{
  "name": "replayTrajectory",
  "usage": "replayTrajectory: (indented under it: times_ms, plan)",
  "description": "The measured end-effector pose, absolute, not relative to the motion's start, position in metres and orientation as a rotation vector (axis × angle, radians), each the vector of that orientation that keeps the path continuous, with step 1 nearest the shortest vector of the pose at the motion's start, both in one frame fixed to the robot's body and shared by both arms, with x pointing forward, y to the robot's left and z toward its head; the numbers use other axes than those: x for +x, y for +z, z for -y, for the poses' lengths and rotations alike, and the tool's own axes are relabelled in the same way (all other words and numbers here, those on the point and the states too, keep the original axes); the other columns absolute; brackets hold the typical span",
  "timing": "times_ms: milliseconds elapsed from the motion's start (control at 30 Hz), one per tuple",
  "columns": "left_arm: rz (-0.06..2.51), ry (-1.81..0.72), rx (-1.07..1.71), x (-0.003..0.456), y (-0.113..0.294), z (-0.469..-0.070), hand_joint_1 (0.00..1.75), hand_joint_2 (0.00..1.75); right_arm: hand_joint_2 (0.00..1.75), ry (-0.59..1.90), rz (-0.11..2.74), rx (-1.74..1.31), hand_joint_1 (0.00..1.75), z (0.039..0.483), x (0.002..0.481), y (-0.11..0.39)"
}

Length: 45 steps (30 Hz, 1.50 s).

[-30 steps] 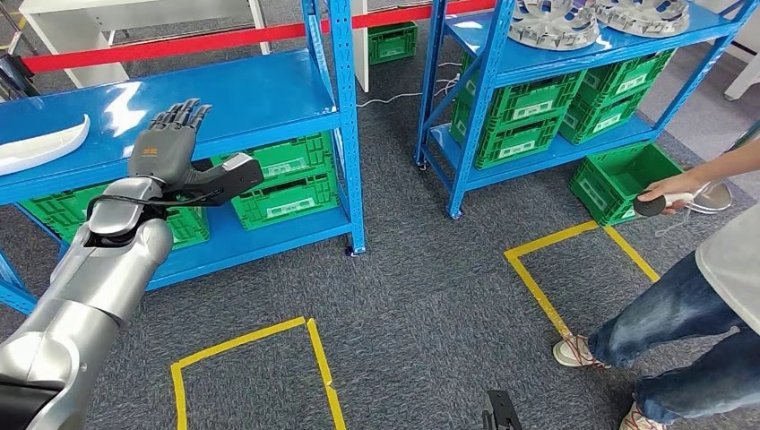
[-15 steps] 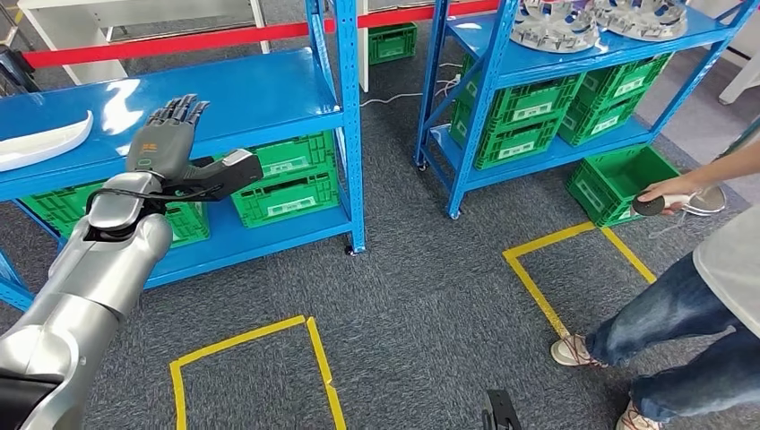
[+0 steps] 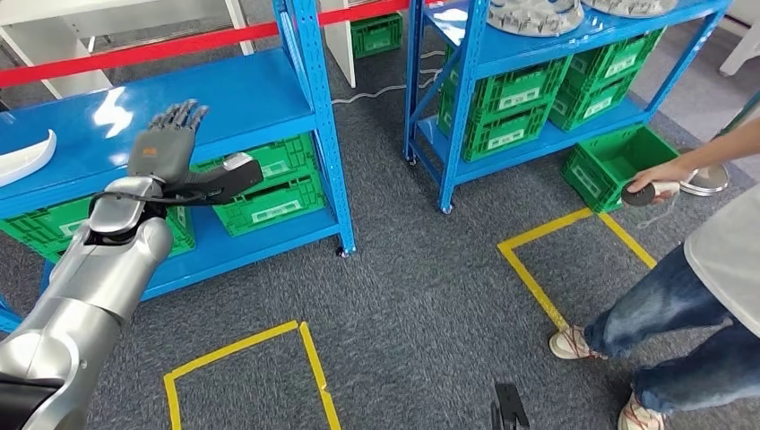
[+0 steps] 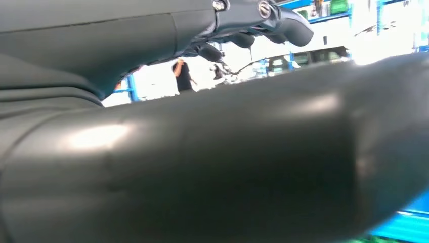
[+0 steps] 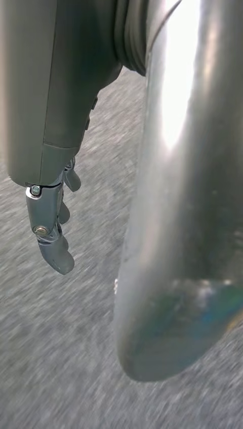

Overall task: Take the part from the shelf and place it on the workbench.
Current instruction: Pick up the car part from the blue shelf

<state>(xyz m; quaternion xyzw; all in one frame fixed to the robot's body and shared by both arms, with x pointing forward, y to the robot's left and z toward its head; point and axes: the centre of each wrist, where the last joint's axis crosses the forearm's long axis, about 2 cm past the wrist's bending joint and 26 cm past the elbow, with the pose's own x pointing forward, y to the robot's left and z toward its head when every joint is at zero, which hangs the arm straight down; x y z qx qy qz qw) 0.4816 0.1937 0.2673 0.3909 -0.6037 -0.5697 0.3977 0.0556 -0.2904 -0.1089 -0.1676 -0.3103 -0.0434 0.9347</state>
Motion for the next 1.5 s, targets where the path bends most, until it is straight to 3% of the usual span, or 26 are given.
replayTrajectory:
  times_ms: [1500]
  plan:
    - [1.419,-1.379,1.015,0.482,0.252,-0.218,0.0,0.0,0.0,-0.1,0.64,-0.281,0.0,0.289,0.057,-0.109]
